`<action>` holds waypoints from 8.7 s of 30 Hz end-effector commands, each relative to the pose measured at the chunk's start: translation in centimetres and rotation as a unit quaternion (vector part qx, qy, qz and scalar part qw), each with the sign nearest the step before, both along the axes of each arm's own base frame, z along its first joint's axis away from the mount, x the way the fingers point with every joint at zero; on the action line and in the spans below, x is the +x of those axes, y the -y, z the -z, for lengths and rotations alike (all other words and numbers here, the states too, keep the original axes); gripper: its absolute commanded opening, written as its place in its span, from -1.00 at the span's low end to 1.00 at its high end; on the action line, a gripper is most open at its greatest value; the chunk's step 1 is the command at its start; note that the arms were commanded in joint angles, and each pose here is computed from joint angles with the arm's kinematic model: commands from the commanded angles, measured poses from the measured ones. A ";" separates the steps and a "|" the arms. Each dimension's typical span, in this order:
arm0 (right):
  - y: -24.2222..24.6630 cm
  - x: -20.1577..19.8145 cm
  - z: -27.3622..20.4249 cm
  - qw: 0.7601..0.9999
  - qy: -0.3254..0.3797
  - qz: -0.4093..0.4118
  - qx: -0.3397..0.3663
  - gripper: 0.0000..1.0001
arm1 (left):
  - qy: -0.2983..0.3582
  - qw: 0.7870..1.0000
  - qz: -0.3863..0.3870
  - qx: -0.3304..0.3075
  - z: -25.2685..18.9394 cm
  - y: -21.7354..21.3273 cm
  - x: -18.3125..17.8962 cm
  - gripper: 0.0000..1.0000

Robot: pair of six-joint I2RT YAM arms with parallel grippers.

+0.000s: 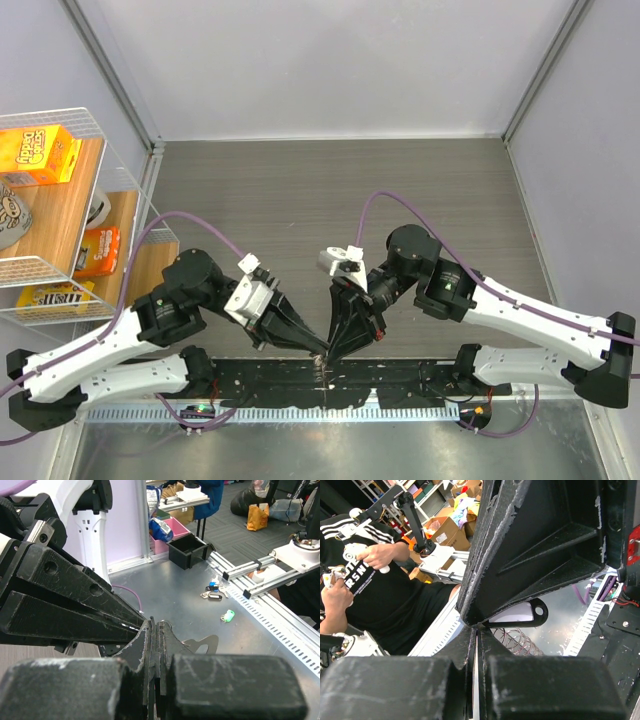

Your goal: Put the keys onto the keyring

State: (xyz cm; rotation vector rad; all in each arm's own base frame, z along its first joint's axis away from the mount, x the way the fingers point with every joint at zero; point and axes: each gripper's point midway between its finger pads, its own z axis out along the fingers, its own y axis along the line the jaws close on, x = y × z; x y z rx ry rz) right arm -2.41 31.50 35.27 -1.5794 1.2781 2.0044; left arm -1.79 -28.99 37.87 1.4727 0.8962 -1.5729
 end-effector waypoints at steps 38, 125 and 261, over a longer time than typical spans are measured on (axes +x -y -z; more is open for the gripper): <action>1.7 0.6 -5.7 0.977 0.018 0.102 0.184 -0.90 | -0.031 0.972 -0.226 0.055 -0.8 1.4 7.5 -0.27; 3.3 6.9 -5.5 0.917 0.140 0.334 0.166 -0.89 | -0.102 0.970 -0.211 -0.062 -3.3 0.6 6.5 -1.00; 3.4 8.7 -2.4 0.358 0.901 0.208 0.132 -0.90 | -0.399 0.911 -0.029 0.098 2.0 1.3 9.2 -1.00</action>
